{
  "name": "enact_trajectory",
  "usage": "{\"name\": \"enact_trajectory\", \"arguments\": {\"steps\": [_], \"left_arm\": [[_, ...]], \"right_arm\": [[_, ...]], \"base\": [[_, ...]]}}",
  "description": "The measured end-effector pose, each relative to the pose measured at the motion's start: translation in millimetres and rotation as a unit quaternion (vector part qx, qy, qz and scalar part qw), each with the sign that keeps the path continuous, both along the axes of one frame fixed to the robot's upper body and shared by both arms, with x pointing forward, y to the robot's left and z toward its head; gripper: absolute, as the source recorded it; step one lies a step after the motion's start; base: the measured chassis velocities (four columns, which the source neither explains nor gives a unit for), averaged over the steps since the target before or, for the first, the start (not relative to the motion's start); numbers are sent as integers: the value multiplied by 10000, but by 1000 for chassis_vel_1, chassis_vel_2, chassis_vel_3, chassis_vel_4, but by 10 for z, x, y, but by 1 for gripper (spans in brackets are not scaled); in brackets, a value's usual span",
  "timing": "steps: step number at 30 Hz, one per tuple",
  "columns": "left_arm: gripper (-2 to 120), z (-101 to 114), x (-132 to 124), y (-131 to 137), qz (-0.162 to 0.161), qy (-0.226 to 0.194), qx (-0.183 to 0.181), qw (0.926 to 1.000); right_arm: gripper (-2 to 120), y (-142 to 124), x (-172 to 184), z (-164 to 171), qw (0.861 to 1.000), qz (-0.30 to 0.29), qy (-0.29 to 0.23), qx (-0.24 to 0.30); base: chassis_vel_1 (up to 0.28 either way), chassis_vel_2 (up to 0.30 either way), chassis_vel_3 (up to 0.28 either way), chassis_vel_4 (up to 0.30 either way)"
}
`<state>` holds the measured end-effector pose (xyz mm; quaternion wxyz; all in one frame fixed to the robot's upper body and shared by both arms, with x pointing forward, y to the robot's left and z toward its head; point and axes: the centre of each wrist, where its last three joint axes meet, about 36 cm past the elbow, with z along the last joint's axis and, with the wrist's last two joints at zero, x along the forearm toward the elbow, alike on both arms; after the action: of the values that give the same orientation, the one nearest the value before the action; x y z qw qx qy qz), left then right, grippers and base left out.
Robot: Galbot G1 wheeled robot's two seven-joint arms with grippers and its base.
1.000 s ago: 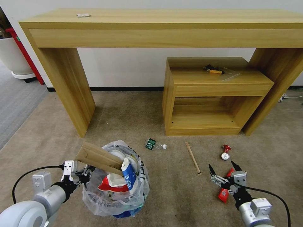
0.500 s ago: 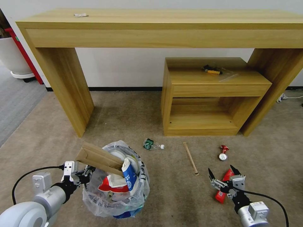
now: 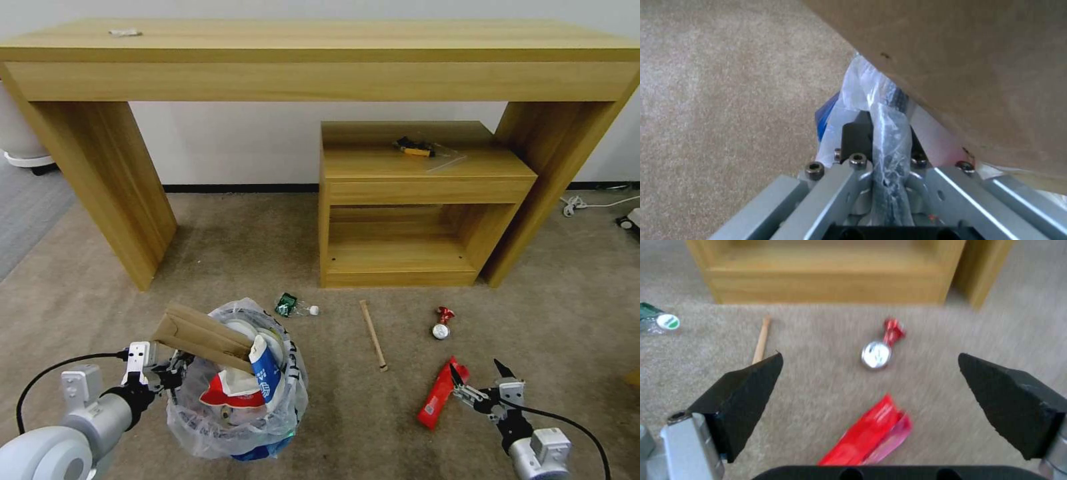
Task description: Pick up the trash bin and place the garbage on the floor into it.
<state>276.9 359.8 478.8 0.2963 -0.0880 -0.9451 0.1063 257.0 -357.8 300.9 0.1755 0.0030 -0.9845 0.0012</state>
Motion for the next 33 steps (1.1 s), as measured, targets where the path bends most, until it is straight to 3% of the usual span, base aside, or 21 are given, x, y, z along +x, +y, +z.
{"name": "enact_trajectory", "arguments": {"steps": [4,7,15,21,33], "left_arm": [[0,-22,35,132,125,42,8,9999],[0,-22,59,254,217,61,6,9997],[0,0,78,559,463,100,-25,9989],[0,2,65,583,481,105,-63,9988],[0,14,91,567,407,95,-86,9991]], "right_arm": [[100,-8,204,-176,9949,-350,528,780],[100,3,337,-287,9905,-508,813,987],[100,166,695,-616,9762,-805,1695,1086],[100,323,925,-737,9656,-939,2107,1202],[59,502,1042,-794,9543,-1229,2423,1247]], "base": [[0,0,0,0],[0,0,0,0],[0,0,0,0],[0,0,0,0],[0,0,0,0]]}}
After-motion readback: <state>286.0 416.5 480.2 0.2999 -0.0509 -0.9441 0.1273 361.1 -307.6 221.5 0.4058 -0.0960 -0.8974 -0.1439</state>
